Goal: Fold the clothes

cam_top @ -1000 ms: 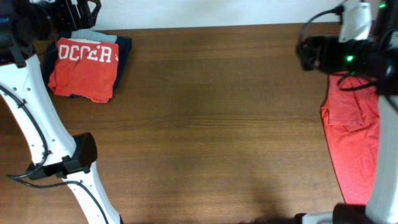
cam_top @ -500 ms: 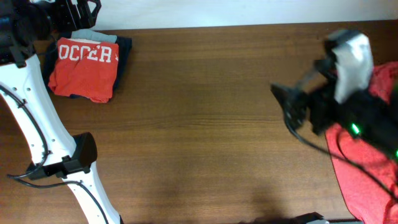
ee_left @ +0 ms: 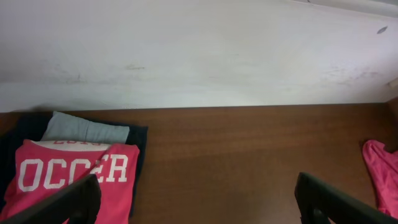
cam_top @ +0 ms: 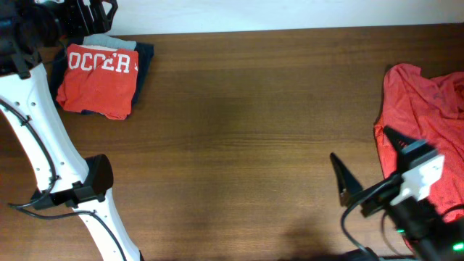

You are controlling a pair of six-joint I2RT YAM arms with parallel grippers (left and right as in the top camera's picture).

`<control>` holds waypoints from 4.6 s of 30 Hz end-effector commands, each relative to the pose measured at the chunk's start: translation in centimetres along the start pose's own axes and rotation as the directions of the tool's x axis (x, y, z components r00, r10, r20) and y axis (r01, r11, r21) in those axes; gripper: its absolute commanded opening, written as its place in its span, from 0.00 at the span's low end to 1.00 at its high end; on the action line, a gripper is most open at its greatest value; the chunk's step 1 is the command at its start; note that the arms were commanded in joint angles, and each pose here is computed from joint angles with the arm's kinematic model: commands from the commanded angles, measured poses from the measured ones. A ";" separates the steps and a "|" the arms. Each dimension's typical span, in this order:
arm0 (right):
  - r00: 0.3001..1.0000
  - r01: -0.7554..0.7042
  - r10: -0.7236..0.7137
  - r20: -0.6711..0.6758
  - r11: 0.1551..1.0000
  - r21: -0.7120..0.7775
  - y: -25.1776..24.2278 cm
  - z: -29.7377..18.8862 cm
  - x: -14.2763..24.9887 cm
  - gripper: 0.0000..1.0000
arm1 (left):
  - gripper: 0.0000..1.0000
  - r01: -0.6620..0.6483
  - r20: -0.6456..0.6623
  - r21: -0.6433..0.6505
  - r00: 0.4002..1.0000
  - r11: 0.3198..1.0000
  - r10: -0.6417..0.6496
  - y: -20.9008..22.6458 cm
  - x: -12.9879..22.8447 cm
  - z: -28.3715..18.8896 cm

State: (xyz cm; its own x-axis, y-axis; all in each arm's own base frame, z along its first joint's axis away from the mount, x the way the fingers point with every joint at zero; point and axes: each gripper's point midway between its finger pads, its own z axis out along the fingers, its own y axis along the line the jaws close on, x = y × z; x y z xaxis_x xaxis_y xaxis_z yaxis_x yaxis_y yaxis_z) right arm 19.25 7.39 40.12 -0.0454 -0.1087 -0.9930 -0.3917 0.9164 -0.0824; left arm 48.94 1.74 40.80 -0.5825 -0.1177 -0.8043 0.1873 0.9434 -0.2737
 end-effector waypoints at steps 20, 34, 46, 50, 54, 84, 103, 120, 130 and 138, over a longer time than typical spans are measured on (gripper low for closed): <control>0.979 0.016 -0.046 0.198 0.988 0.151 -1.8 4.3 17.1 0.99 | 0.99 0.007 -0.002 -0.004 1.000 1.000 -0.007 0.1 0.0 0.0; 0.992 0.008 -0.027 0.124 0.989 0.151 -1.8 5.4 21.1 0.99 | 0.99 0.007 -0.001 -0.004 1.000 1.000 -0.007 0.1 0.0 0.0; 1.000 -0.005 0.004 0.008 0.991 0.137 -1.6 5.6 24.1 0.99 | 0.99 0.007 -0.002 -0.004 1.000 1.000 -0.007 0.1 0.0 0.0; 1.000 -0.005 0.004 0.008 0.991 0.137 -1.6 5.6 24.1 0.99 | 0.99 0.007 -0.002 -0.004 1.000 1.000 -0.007 0.1 0.0 0.0; 1.000 -0.005 0.004 0.008 0.991 0.137 -1.6 5.6 24.1 0.99 | 0.99 0.007 -0.002 -0.004 1.000 1.000 -0.007 0.1 0.0 0.0; 1.000 -0.005 0.004 0.008 0.991 0.137 -1.6 5.6 24.1 0.99 | 0.99 -0.004 0.018 -0.002 1.000 1.000 0.005 -0.5 -0.4 -1.0; 1.000 -0.004 0.003 0.008 0.991 0.137 -1.6 5.6 24.1 0.99 | 0.99 -0.007 0.134 -0.077 0.991 0.997 0.018 -5.1 0.4 -16.3; 1.000 -0.004 0.003 0.008 0.991 0.137 -1.6 5.6 24.1 0.99 | 0.99 -0.223 0.426 -0.037 0.878 0.974 0.217 -7.5 4.6 -13.3; 1.000 -0.005 0.004 0.008 0.991 0.137 -1.6 5.6 24.1 0.99 | 0.99 -0.181 0.402 -0.099 0.892 0.979 0.205 -3.1 17.1 -7.4; 1.000 -0.005 0.004 0.008 0.991 0.137 -1.6 5.6 24.1 0.98 | 0.99 -0.155 0.365 -0.118 0.912 0.981 0.188 -1.1 25.2 -4.6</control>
State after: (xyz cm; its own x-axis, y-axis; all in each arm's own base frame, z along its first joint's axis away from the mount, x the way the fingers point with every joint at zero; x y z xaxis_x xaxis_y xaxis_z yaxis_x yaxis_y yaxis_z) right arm 23.88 5.96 16.08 -0.0358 -0.1068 -0.9936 -0.2841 0.9543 -0.0923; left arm 31.00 -1.00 24.92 -0.2060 -0.0453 -0.9775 0.1992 0.9761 -0.0872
